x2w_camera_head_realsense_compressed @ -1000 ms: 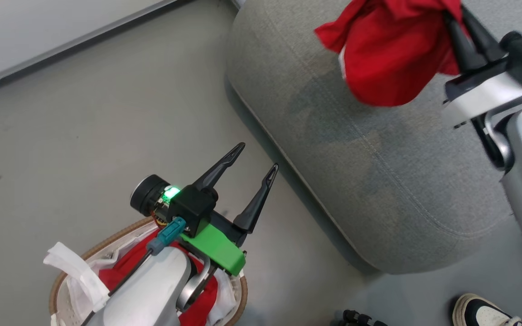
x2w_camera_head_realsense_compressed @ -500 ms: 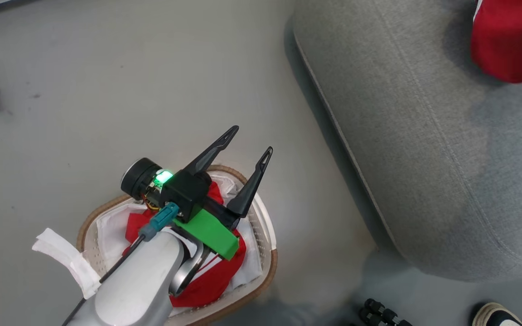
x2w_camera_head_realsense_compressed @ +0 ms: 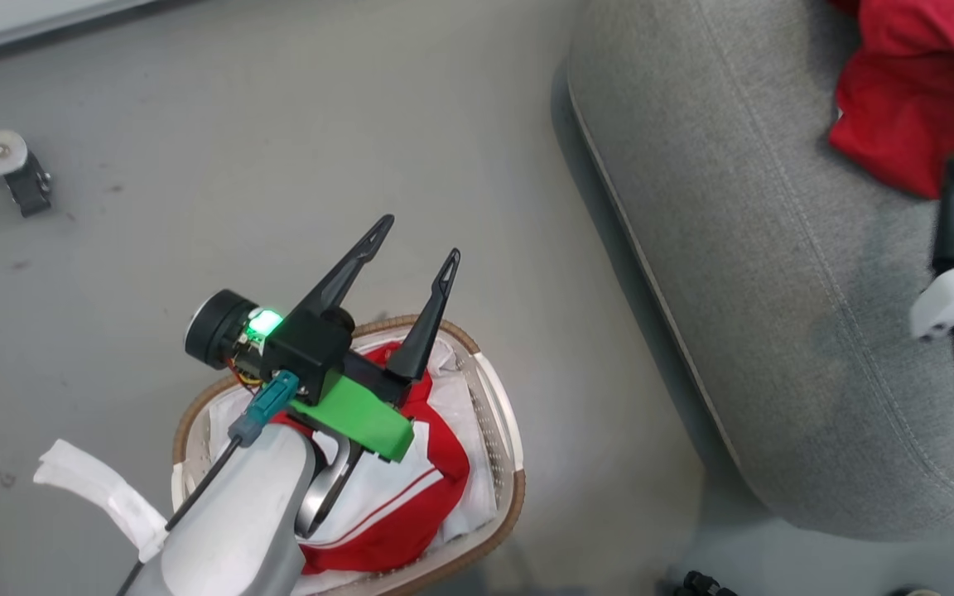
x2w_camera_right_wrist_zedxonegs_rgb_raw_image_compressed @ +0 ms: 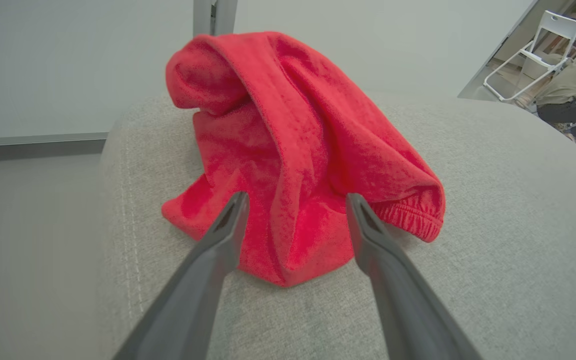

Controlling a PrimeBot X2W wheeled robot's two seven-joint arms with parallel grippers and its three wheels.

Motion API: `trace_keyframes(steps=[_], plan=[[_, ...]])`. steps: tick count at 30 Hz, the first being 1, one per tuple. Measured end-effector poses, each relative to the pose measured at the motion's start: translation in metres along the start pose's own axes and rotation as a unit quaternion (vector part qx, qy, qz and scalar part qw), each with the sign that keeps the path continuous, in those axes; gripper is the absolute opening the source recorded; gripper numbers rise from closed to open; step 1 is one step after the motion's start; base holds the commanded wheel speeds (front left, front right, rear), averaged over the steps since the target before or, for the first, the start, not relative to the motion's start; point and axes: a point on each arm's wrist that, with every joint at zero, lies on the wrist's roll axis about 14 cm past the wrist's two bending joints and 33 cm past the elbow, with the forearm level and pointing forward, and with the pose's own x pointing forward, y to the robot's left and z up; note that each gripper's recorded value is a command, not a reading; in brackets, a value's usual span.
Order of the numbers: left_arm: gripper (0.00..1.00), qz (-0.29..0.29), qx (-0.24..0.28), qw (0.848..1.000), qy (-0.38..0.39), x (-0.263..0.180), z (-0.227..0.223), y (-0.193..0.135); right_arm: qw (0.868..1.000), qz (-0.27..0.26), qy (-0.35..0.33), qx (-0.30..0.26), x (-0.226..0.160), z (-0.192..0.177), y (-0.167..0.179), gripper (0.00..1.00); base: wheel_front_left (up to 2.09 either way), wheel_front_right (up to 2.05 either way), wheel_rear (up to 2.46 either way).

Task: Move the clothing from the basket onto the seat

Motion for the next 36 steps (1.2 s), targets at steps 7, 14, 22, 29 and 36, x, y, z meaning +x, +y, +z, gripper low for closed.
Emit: trace_keyframes(steps=[7, 14, 22, 29, 36], plan=[[1.00, 0.061, 0.009, 0.998, -0.018, -0.020, 0.021, 0.014, 0.996, 0.067, -0.055, 0.022, -0.021, 0.035, 0.043, 1.00, 0.00, 0.00, 0.00], [1.00, 0.146, 0.028, 0.989, -0.025, -0.053, 0.035, 0.046, 0.983, 0.133, -0.106, 0.064, -0.029, 0.073, 0.094, 1.00, 0.00, 0.00, 0.00], [1.00, 0.258, 0.045, 0.965, -0.026, -0.108, 0.046, 0.089, 0.967, 0.203, -0.117, 0.098, -0.044, 0.086, 0.153, 1.00, 0.00, 0.00, 0.00], [1.00, 0.344, 0.041, 0.938, -0.029, -0.162, 0.051, 0.110, 0.957, 0.237, -0.112, 0.125, -0.066, 0.088, 0.180, 1.00, 0.00, 0.00, 0.00], [1.00, 0.380, 0.043, 0.924, -0.026, -0.200, 0.051, 0.105, 0.951, 0.256, -0.111, 0.130, -0.089, 0.087, 0.187, 1.00, 0.00, 0.00, 0.00]])
